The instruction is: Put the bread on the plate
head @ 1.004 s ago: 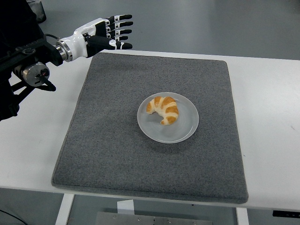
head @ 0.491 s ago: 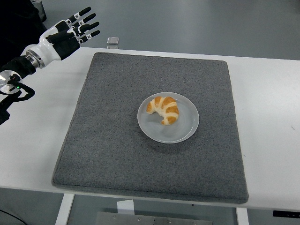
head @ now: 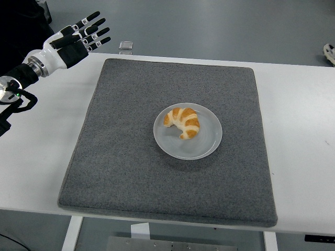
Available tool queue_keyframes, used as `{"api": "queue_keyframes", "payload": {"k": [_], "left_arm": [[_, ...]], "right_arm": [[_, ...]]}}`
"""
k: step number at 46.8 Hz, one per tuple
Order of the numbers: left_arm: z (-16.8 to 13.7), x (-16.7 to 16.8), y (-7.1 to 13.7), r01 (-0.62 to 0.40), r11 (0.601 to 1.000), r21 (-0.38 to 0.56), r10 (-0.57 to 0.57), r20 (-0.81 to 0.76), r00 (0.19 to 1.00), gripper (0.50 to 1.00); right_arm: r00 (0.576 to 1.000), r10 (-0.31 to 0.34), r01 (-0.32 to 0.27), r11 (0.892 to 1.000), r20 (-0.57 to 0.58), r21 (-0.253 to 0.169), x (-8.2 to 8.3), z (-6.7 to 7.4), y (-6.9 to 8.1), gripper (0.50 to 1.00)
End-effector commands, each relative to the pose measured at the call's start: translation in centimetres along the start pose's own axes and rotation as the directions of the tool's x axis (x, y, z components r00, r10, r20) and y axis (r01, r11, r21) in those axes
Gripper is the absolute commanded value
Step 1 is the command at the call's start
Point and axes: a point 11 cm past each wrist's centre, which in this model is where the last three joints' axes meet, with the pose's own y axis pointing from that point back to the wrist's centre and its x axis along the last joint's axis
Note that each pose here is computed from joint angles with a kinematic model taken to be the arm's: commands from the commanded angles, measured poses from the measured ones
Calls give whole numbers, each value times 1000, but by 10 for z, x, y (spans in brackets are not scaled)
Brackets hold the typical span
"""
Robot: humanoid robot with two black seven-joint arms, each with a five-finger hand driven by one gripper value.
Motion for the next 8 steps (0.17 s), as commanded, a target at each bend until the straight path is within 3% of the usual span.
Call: {"api": "queue_keyframes", "payload": {"k": [1, 8], "left_arm": [[2, 6, 2, -20, 1000, -4, 20, 3, 1000, 1000], [6, 12, 5, -41, 999, -14, 42, 7, 999, 1000]], "right_arm": [[1000, 2, -2, 1000, 1, -2, 0, 1, 0, 952], [1000, 8, -8, 1000, 1, -4, 1, 2, 0, 952]]}}
